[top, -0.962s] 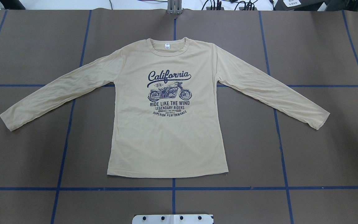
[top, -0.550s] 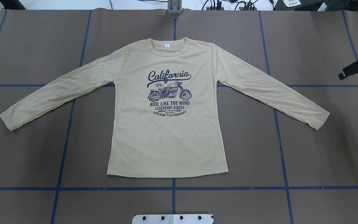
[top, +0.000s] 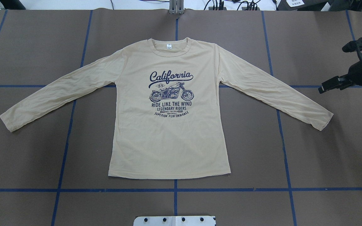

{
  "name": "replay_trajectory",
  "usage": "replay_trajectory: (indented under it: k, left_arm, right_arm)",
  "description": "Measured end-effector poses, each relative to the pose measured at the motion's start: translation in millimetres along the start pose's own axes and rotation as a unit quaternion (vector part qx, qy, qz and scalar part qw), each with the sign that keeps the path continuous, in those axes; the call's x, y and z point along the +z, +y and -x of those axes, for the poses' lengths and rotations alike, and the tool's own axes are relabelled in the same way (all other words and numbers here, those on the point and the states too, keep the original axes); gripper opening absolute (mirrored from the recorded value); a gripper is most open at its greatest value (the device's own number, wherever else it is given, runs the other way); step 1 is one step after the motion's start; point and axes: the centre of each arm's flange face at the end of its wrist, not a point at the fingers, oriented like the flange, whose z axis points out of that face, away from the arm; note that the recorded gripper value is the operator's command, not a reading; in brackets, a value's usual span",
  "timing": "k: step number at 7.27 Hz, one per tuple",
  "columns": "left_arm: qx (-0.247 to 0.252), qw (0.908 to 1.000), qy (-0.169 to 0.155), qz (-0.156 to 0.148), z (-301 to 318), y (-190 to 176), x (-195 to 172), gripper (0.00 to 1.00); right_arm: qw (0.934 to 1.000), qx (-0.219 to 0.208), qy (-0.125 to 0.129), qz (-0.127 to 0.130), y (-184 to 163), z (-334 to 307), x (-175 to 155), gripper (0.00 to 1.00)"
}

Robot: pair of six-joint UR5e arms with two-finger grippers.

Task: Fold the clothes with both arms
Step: 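Lower the right gripper onto the cuff of the nearby sleeve and grasp it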

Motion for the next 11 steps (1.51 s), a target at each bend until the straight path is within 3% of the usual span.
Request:
replay_trajectory:
  k: [6,11]
  left_arm:
    - [-0.001,0.9999,0.014,0.002,-3,1,0,1.00]
    - [-0.002,0.9999,0.017,0.002,-3,1,0,1.00]
  right_arm:
    - [0.9985,-0.022,0.034,0.036,44,11,52,1.00]
    - [0.9978,-0.018,0.043,0.047,57,1,60,0.99]
